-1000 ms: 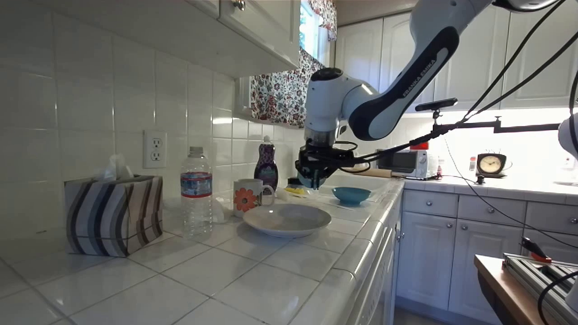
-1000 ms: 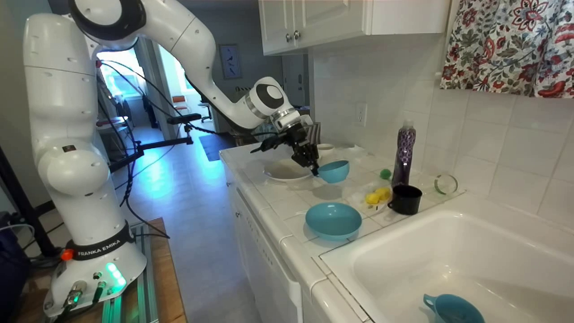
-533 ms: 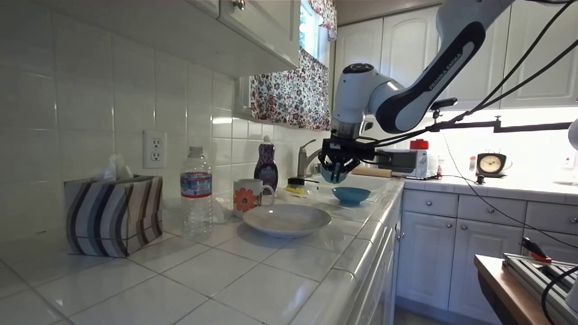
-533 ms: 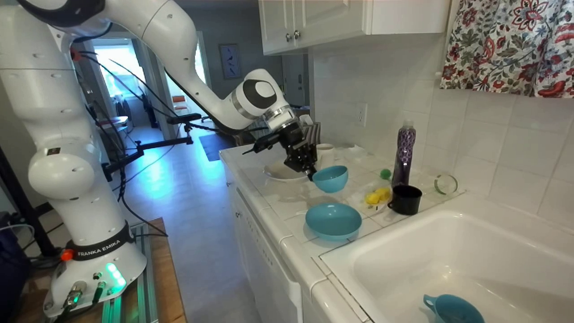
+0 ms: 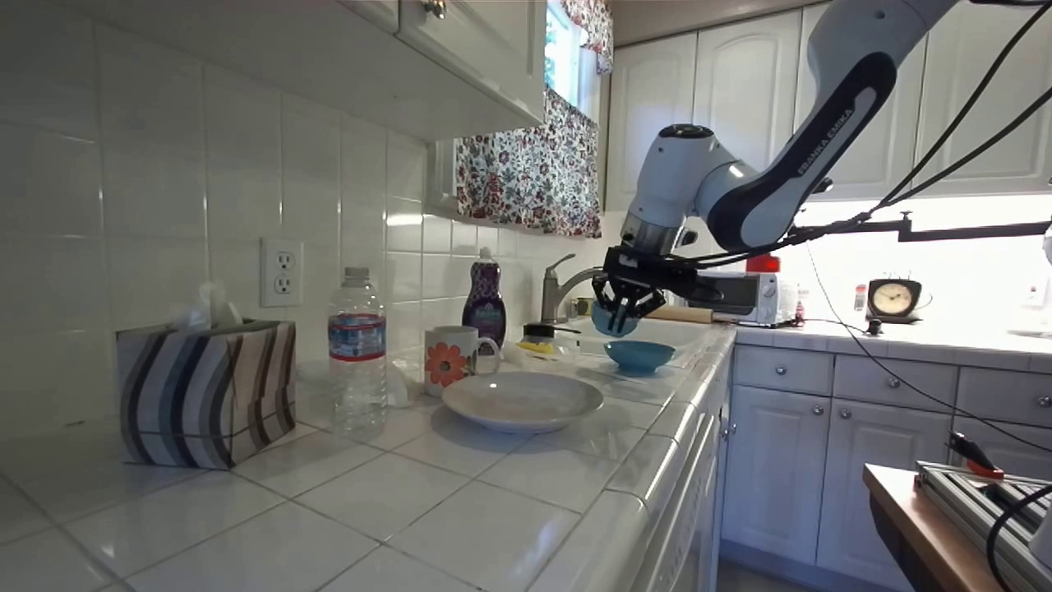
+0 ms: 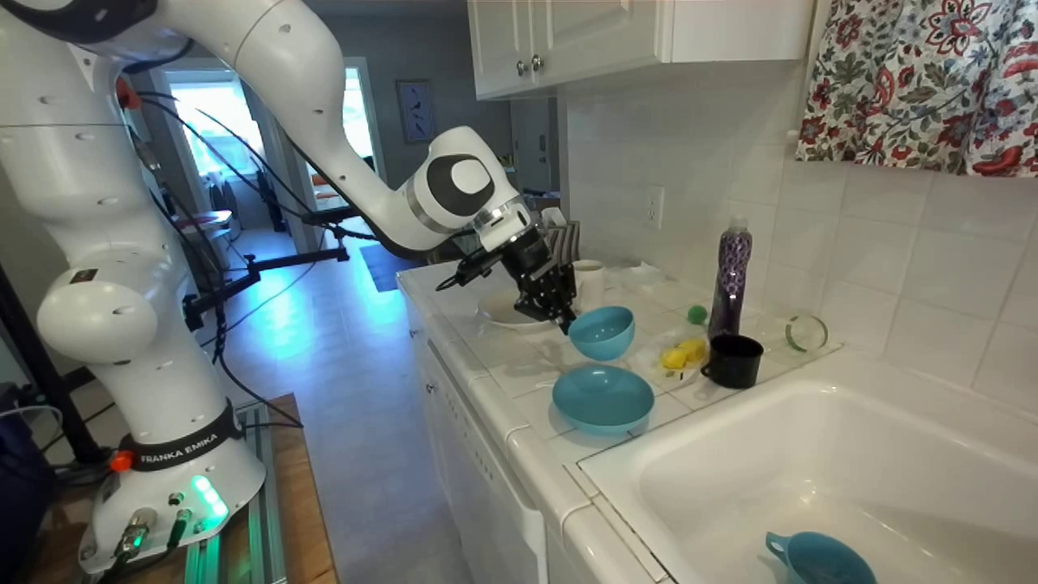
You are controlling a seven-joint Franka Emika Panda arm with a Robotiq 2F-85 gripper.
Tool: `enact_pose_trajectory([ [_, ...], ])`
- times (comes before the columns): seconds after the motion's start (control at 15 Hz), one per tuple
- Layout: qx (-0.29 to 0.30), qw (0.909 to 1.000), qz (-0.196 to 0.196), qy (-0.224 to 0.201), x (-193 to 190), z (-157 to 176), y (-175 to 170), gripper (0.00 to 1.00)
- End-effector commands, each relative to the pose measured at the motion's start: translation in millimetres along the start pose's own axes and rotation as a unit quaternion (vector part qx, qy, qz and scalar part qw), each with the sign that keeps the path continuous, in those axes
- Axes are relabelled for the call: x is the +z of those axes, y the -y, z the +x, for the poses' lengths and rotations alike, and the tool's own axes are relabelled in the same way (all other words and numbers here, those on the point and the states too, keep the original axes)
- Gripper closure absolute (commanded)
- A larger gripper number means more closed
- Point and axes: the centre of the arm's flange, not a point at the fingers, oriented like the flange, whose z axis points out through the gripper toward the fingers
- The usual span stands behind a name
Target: Place the smaller blue bowl inside the bigger blue bowl
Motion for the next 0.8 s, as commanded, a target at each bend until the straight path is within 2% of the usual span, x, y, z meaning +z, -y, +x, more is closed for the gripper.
enact_pose_trajectory([
  [0.0, -0.013, 0.9999, -0.001, 0.007, -1, 0, 2, 0.97],
  [0.33, -0.031, 0.9987, -0.010, 0.039, 0, 8, -1, 0.97],
  [0.73, 0.007, 0.9981, -0.026, 0.055, 4, 13, -24, 0.97],
])
